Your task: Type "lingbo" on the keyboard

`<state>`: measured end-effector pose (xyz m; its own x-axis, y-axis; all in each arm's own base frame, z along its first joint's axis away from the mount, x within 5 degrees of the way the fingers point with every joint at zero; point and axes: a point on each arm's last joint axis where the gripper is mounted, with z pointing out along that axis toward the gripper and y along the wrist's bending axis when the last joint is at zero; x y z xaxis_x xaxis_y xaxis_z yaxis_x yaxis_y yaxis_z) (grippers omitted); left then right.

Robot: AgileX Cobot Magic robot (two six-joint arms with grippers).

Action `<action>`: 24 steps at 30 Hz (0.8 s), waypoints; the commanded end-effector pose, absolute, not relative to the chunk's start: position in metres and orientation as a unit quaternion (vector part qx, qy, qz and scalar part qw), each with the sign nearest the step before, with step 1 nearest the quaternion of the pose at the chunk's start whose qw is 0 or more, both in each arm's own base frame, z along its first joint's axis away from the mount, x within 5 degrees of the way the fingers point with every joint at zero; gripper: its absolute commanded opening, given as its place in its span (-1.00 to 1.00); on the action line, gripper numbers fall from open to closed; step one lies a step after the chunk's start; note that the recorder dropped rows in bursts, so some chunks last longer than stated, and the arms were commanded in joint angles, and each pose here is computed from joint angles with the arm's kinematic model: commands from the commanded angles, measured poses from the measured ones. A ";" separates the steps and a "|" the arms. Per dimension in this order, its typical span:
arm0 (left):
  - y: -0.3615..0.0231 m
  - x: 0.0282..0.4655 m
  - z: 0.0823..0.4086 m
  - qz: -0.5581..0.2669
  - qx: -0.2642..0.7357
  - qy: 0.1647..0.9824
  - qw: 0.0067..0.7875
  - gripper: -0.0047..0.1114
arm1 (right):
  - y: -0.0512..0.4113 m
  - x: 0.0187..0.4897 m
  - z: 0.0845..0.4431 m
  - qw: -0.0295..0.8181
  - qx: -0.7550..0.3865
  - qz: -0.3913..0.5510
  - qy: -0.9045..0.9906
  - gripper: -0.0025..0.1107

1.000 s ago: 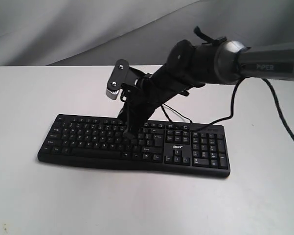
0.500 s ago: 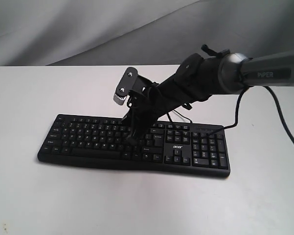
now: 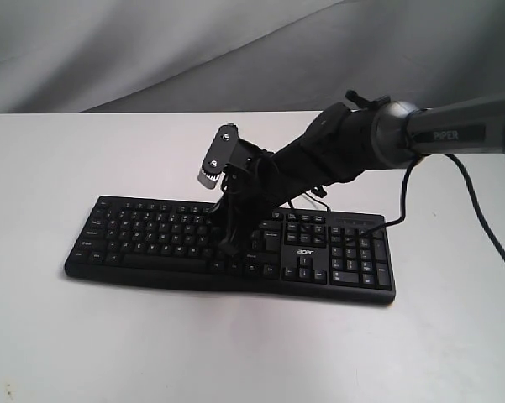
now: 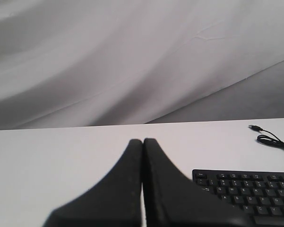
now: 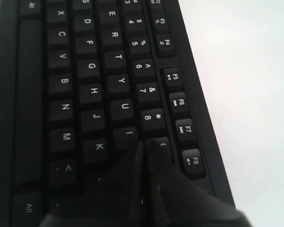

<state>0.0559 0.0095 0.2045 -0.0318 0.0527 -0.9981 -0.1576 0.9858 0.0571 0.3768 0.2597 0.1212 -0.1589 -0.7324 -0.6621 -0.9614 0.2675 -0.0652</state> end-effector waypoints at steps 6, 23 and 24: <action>0.009 0.056 0.204 0.073 -0.034 0.711 0.699 -0.91 | 0.259 0.376 0.114 0.294 -0.584 0.201 0.729 -0.96; 0.009 0.056 0.204 0.073 -0.034 0.711 0.699 -0.91 | 0.261 0.376 0.116 0.307 -0.594 0.204 0.715 -0.96; 0.009 0.056 0.204 0.073 -0.034 0.711 0.699 -0.91 | 0.261 0.376 0.116 0.307 -0.594 0.204 0.715 -0.96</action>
<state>0.0559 0.0095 0.2045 -0.0318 0.0527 -0.9981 -0.1576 0.9858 0.0571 0.3754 0.2625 0.1139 -0.1054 -0.7304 -0.6749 -0.9746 0.2106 -0.0758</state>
